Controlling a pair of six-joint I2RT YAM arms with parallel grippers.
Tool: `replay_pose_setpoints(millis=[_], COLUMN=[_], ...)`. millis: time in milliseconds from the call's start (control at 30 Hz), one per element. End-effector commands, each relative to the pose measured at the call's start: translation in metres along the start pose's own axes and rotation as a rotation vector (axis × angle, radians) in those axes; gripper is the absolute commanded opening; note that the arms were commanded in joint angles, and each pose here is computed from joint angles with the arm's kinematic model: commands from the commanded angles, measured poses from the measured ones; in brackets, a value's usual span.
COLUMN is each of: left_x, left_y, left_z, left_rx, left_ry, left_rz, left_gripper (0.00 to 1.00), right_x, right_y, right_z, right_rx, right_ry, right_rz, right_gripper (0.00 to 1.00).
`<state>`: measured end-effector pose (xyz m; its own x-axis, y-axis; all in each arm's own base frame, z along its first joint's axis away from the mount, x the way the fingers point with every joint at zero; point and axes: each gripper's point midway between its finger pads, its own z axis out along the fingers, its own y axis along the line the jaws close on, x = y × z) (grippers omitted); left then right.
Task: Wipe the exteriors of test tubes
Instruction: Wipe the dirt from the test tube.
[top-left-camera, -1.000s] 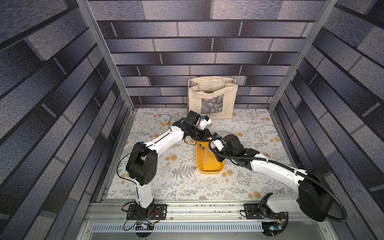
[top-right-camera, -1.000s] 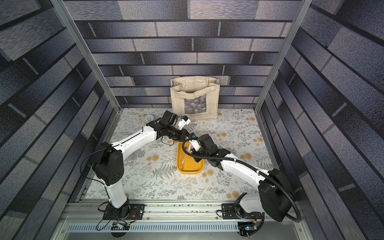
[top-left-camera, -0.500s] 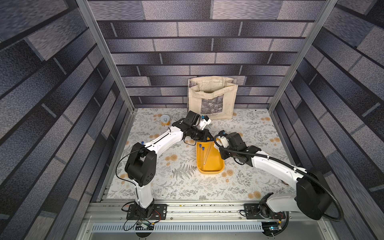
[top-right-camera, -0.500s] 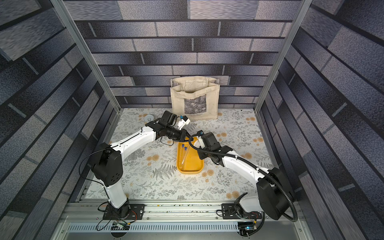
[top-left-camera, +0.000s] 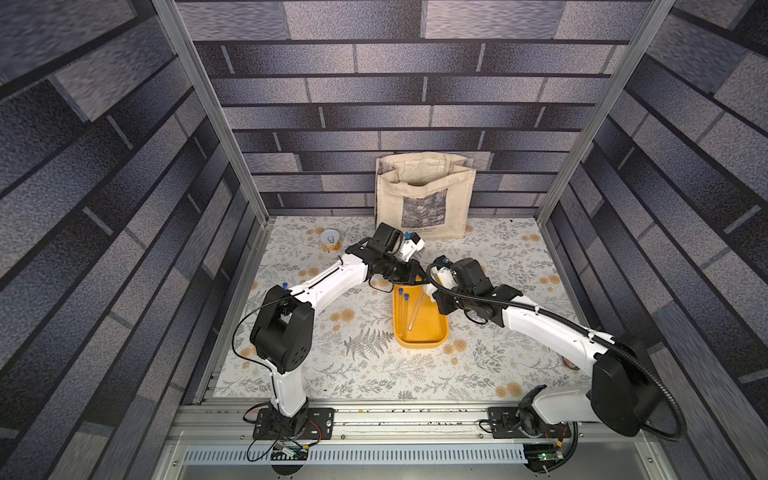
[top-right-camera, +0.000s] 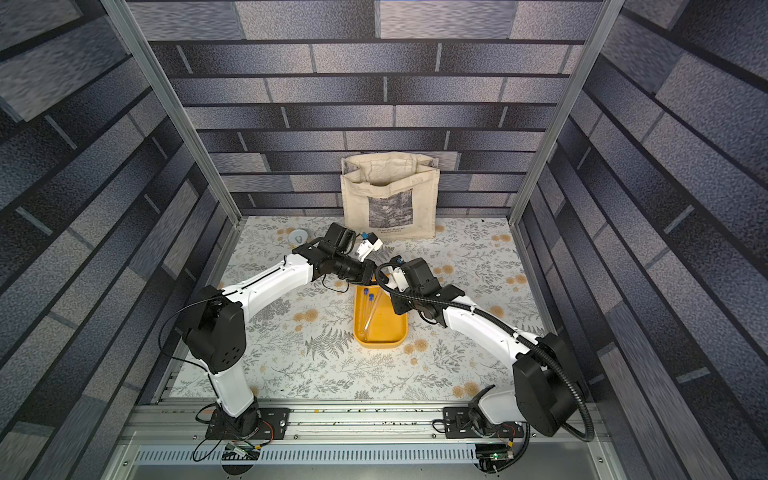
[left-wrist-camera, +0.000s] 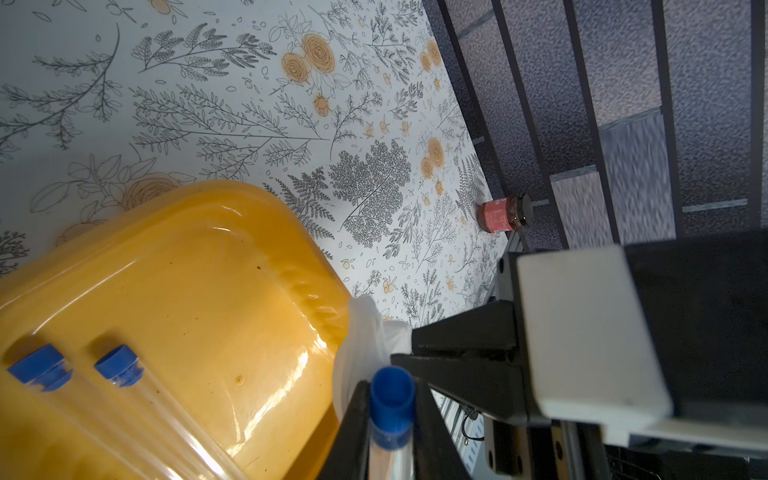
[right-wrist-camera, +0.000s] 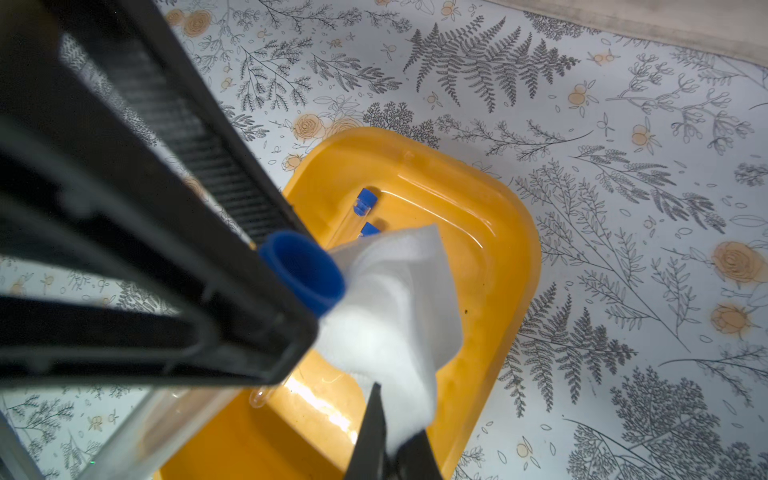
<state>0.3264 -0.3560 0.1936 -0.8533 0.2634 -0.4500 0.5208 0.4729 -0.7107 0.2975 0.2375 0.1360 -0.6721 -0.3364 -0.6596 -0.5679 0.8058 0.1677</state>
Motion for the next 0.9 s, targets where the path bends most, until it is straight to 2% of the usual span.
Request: replay_pose_setpoints(millis=[0,333,867], left_x=[-0.003,-0.004,-0.005], left_y=[-0.013,-0.01,-0.011], left_z=[-0.006,-0.004,-0.003], left_rx=[0.029,0.022,0.023], left_ry=[-0.012,-0.008,-0.006], left_rz=[0.008,0.004,0.005], left_gripper=[0.12,0.12,0.12], right_x=[-0.002,-0.004,-0.002], right_y=[0.01,0.021,0.042], right_z=[-0.009,-0.032,-0.039], right_rx=[-0.066,-0.115,-0.222], right_ry=[-0.039,-0.161,-0.177], right_rz=[-0.032,-0.124,-0.178], right_gripper=[0.0,0.0,0.0])
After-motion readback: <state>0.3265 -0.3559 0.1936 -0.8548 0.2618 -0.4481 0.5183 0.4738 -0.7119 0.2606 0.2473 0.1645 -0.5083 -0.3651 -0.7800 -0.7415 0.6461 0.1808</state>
